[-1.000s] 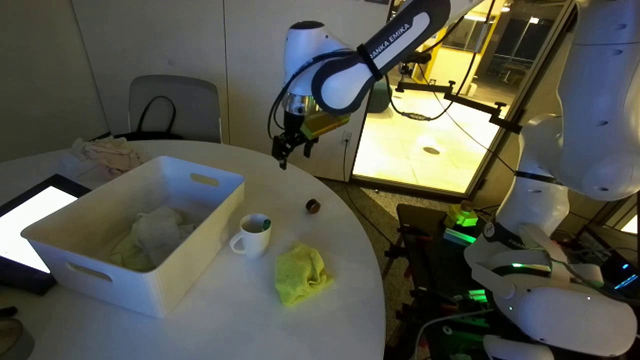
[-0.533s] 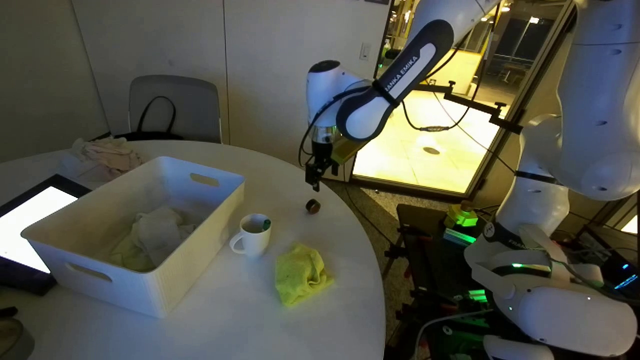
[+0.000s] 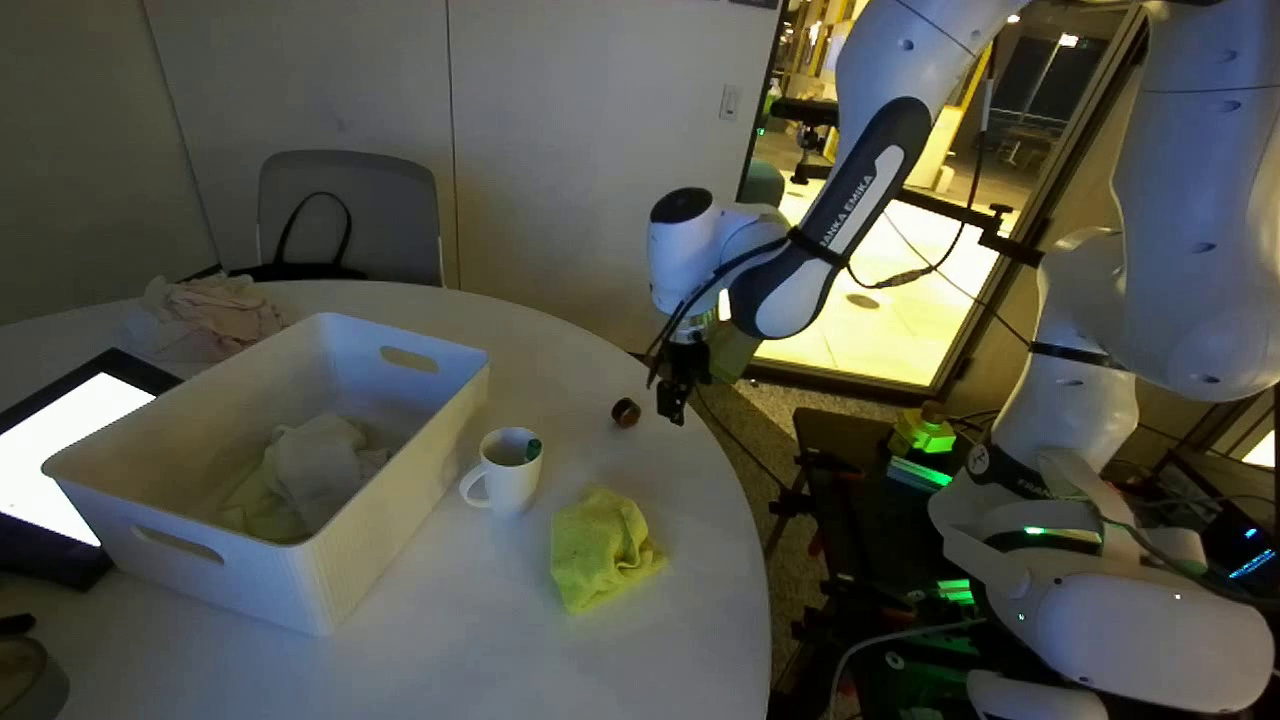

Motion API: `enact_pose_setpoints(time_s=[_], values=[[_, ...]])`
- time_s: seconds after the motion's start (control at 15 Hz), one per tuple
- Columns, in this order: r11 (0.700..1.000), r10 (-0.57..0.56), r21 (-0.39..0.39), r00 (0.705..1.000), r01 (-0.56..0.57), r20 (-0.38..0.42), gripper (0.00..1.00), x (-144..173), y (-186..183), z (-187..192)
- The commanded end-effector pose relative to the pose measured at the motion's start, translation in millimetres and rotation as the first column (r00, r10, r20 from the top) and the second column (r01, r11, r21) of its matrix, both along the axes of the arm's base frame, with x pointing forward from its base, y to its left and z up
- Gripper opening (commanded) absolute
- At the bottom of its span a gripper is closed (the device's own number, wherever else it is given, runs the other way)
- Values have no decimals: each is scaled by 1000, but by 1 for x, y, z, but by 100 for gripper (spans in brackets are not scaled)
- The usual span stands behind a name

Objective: Put each towel in the white box, and each item from the towel in the white mug

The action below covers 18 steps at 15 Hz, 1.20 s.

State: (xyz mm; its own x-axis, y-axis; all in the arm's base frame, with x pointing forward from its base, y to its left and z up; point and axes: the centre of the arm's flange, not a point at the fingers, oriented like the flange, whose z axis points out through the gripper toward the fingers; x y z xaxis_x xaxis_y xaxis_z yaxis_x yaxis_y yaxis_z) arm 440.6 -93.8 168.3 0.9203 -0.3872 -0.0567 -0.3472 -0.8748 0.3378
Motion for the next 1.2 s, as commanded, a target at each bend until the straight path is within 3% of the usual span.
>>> enact_pose_setpoints(time_s=[0.0, 0.27, 0.53, 1.13], values=[[997, 48, -59, 999, -47, 10, 100, -17, 10, -25], [975, 151, -168, 989, -147, 10, 100, -24, 4, -42], [932, 298, -221, 954, -286, 22, 100, -25, -1, -53], [824, 551, -212, 831, -526, 81, 100, -27, 19, -63]])
